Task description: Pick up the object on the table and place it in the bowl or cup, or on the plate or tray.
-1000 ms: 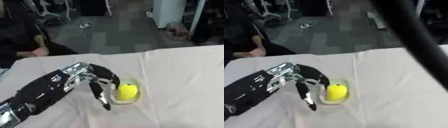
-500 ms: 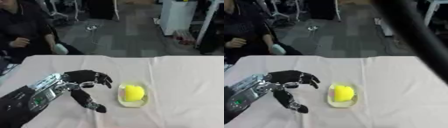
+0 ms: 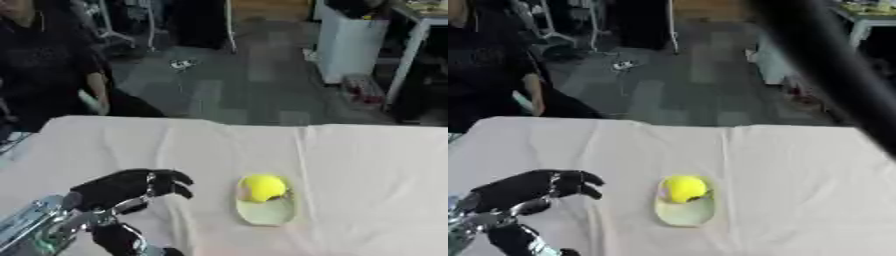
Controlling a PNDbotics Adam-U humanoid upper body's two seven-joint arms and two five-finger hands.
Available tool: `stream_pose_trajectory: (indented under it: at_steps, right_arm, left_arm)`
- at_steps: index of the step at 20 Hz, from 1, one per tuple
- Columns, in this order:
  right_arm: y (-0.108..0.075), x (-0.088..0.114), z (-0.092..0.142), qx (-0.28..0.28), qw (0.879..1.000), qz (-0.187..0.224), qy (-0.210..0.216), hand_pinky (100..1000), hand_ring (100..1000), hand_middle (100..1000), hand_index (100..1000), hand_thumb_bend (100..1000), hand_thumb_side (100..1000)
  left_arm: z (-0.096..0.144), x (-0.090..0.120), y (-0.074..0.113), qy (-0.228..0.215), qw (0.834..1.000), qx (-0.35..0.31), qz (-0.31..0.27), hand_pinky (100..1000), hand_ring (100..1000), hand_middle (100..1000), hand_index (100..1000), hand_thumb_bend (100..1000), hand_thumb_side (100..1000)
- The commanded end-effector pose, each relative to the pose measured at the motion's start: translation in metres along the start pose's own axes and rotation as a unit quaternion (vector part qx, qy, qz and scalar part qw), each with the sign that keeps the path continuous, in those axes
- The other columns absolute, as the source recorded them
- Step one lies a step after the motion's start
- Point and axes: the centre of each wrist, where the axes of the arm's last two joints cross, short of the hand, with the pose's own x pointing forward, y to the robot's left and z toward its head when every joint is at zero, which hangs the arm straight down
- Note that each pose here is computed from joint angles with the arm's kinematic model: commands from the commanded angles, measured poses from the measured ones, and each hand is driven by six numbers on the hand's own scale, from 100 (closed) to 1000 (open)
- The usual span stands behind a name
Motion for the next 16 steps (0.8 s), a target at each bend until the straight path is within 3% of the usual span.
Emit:
stream_pose_trajectory:
  at_steps: [1,4,9,13,16]
  right_arm:
    - [0.000,0.003,-0.001,-0.011,1.000,0.014,-0.009,212,489,574,363,213,1000]
    - [0.000,0.003,0.002,-0.021,1.000,0.022,-0.005,213,489,574,371,215,997]
    - [0.002,0.005,0.011,-0.035,0.999,0.034,0.006,214,489,570,370,215,993]
    - [0.009,0.007,0.019,-0.037,0.998,0.043,0.013,213,490,565,340,208,995]
    - [0.018,0.011,0.027,-0.034,0.998,0.050,0.023,208,489,564,308,197,1000]
  left_arm:
    - [0.002,-0.003,0.012,0.025,0.997,0.072,-0.020,753,754,868,845,548,961]
    - [0.001,-0.005,0.015,0.039,0.984,0.175,-0.013,733,741,864,842,556,936]
    - [-0.008,-0.003,0.019,0.036,0.922,0.384,0.025,690,709,845,834,551,905]
    - [-0.019,0.005,0.021,-0.002,0.875,0.481,0.055,658,681,823,822,536,884]
    - [-0.025,0.010,0.023,-0.037,0.854,0.514,0.070,629,652,799,805,521,875]
